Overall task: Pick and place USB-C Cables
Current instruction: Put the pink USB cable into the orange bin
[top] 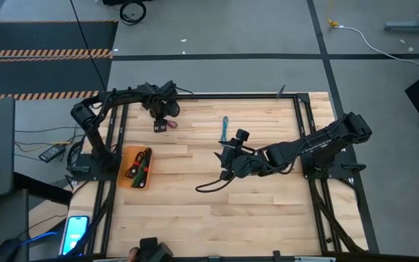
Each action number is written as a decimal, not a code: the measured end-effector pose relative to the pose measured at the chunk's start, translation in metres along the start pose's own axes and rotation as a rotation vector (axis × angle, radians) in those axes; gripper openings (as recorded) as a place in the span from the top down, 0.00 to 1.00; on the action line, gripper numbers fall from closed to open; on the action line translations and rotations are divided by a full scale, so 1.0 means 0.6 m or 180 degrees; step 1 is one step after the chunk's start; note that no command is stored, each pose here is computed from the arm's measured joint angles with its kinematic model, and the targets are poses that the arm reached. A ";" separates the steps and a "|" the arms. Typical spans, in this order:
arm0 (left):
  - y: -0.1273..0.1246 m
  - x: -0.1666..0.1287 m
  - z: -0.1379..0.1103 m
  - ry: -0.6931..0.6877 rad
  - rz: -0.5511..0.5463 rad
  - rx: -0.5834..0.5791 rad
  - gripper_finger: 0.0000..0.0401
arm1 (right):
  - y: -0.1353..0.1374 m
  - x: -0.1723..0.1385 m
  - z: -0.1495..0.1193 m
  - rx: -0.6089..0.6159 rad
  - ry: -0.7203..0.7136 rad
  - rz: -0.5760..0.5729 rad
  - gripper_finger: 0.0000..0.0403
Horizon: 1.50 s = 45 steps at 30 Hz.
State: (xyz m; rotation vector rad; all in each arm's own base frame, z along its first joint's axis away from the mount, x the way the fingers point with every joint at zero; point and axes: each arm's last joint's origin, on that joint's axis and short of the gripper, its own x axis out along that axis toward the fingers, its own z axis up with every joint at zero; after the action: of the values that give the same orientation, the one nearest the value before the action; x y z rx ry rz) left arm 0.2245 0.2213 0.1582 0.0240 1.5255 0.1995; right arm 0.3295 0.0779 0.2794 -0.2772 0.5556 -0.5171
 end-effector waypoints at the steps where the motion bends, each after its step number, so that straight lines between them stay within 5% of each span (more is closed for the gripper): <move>1: 0.000 0.000 0.000 0.0000 -0.0002 0.0004 0.46 | 0.000 0.000 0.000 0.0000 0.0000 0.0001 0.49; 26: 0.013 0.031 0.023 0.0130 -0.0156 0.0002 0.47 | 0.000 0.000 -0.001 -0.0024 0.0014 0.0033 0.49; 40: 0.003 0.033 0.021 0.0373 -0.0333 0.0019 0.96 | 0.001 0.000 -0.001 -0.0033 0.0014 0.0058 0.49; 45: 0.003 0.031 0.026 0.0386 -0.0335 -0.0057 0.88 | 0.001 0.000 -0.001 -0.0034 0.0014 0.0058 0.49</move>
State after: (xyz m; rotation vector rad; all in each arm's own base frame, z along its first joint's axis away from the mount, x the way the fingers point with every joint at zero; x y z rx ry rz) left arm 0.2402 0.2275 0.1411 -0.0839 1.6412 0.1323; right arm 0.3293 0.0783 0.2790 -0.2809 0.5648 -0.4972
